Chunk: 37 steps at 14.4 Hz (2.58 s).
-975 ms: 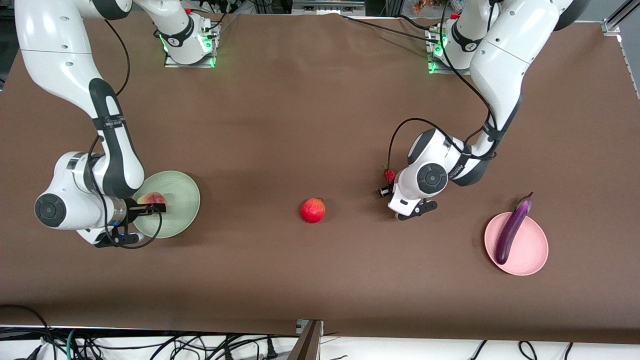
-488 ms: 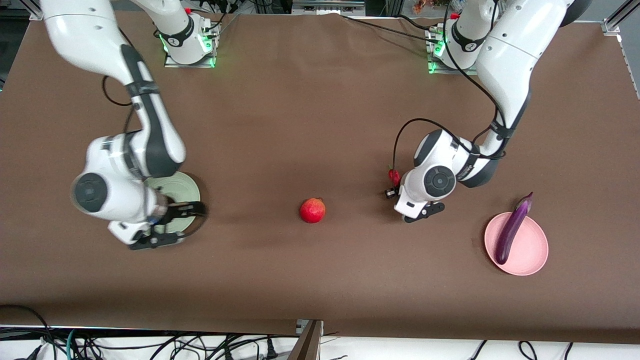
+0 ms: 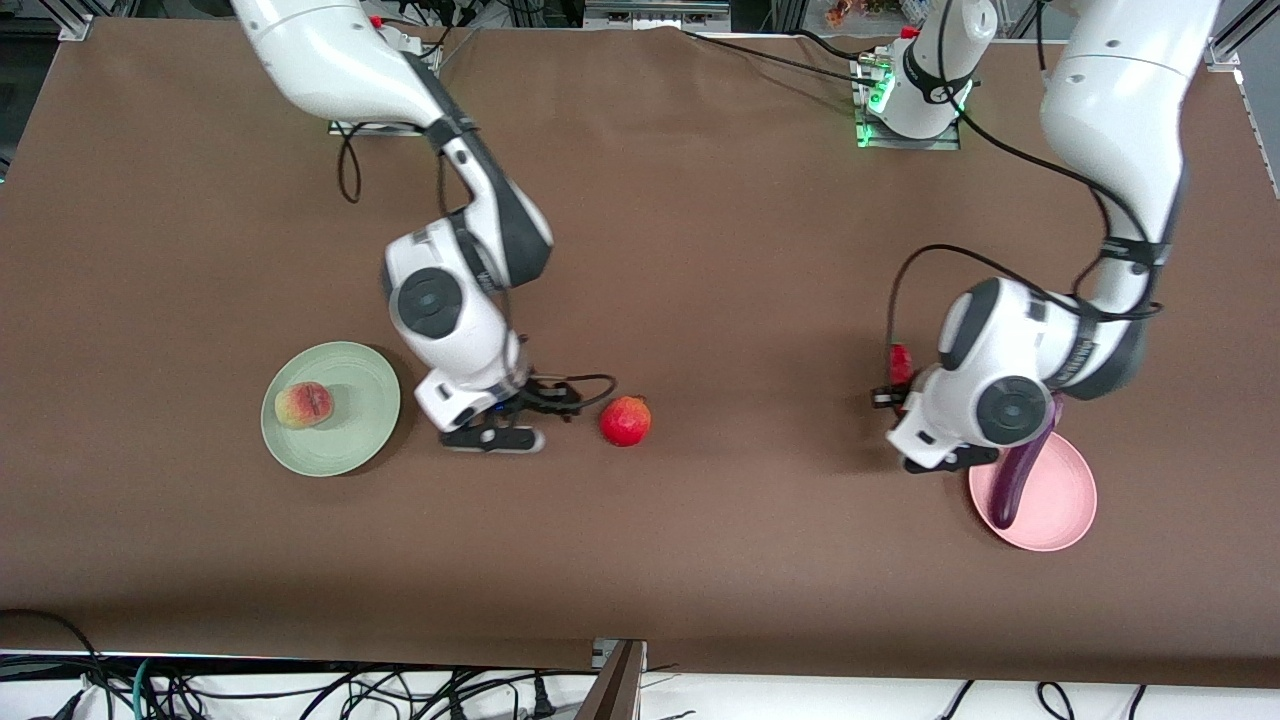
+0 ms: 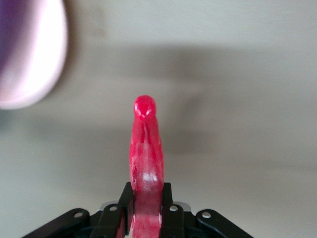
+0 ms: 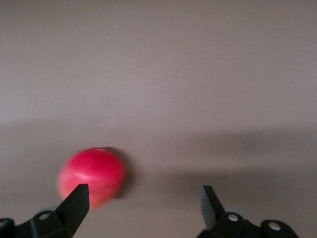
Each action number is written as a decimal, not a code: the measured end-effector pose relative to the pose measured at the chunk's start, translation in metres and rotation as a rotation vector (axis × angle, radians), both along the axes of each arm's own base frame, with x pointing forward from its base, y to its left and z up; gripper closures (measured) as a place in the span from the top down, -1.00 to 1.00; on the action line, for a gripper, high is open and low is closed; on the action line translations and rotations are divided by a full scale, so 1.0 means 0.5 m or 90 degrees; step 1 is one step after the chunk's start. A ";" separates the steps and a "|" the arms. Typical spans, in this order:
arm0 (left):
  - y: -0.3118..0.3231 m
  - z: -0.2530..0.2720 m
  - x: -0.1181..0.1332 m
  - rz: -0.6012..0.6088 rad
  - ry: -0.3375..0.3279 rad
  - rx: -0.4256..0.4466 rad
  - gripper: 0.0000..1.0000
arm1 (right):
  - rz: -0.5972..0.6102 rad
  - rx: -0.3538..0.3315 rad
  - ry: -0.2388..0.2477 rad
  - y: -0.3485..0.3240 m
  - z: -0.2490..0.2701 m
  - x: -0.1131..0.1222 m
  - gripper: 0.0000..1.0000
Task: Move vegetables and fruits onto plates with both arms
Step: 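Carry the chili to the pink plate while the right gripper grasps the apple, then release the chili and raise the left gripper while the right gripper carries the apple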
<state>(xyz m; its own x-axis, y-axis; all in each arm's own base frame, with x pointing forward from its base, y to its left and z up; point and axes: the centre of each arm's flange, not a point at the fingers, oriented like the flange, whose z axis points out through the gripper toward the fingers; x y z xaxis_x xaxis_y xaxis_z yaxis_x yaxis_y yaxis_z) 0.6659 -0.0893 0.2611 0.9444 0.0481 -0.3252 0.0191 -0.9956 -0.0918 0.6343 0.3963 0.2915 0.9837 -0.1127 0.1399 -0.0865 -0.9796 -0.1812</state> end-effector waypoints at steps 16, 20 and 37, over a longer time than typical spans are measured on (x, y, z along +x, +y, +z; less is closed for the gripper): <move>0.301 0.009 0.147 -0.655 -0.157 -0.089 -0.50 | 0.001 0.049 -0.100 0.122 -0.169 -0.057 1.00; 0.324 -0.016 0.147 -0.669 -0.153 -0.092 -0.42 | 0.005 0.049 -0.107 0.122 -0.197 -0.059 0.96; 0.093 0.318 0.088 -0.450 -0.162 -0.182 1.00 | 0.091 -0.130 0.107 -0.237 0.049 0.066 0.73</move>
<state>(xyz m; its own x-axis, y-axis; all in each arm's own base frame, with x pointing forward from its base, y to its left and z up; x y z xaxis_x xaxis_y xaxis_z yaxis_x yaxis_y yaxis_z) 0.7099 -0.0427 0.4202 0.7668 -0.6418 -0.0055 -0.6387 -0.7639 0.0917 0.6672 0.2776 0.3158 0.9989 0.0428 -0.0206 0.0434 -0.9987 0.0265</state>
